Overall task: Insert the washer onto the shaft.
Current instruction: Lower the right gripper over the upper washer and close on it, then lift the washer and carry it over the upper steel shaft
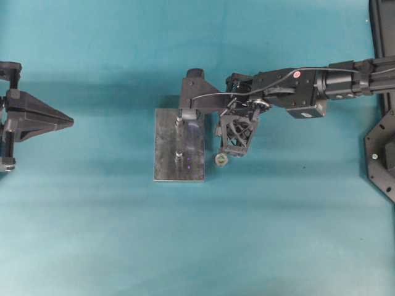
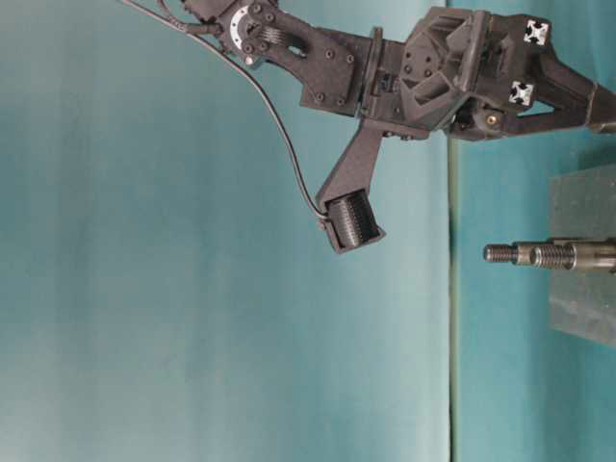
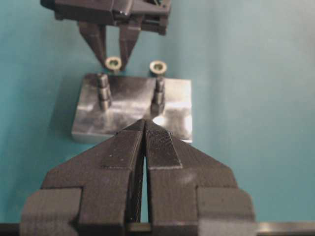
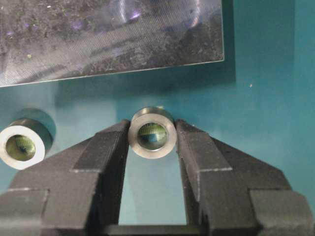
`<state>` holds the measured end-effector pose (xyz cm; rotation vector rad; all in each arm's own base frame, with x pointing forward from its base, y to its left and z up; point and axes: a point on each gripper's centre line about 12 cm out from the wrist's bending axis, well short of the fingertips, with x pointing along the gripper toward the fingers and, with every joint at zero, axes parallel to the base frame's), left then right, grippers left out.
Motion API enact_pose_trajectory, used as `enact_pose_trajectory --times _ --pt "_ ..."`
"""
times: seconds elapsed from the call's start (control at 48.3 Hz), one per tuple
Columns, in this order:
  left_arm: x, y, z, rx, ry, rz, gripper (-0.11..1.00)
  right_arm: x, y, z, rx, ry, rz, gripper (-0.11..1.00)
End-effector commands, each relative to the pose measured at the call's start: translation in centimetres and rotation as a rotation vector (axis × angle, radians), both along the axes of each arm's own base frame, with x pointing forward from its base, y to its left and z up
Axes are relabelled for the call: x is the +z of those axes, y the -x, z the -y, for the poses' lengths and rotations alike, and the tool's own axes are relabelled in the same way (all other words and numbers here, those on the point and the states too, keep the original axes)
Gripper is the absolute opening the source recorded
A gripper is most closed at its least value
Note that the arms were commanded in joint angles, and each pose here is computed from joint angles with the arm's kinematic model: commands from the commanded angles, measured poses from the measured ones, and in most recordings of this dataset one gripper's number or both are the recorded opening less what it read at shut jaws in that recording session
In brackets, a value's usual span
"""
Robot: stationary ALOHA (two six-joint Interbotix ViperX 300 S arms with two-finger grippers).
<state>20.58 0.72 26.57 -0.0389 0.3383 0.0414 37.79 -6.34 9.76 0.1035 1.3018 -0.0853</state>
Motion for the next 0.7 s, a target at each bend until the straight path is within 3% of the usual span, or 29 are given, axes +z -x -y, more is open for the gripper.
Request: enact_pose_trajectory --times 0.0,0.414,0.684 --pt "0.3 -0.2 0.0 0.001 -0.002 0.009 0.00 2.3 -0.8 0.0 -0.007 0.007 0.056 0.33" --pt "0.2 -0.1 0.0 0.002 0.001 0.006 0.00 7.9 -2.8 0.0 0.005 0.004 0.072 0.33" --pt "0.3 -0.2 0.0 0.002 0.001 0.012 0.00 11.0 -5.3 -0.7 0.059 0.045 0.131 0.33"
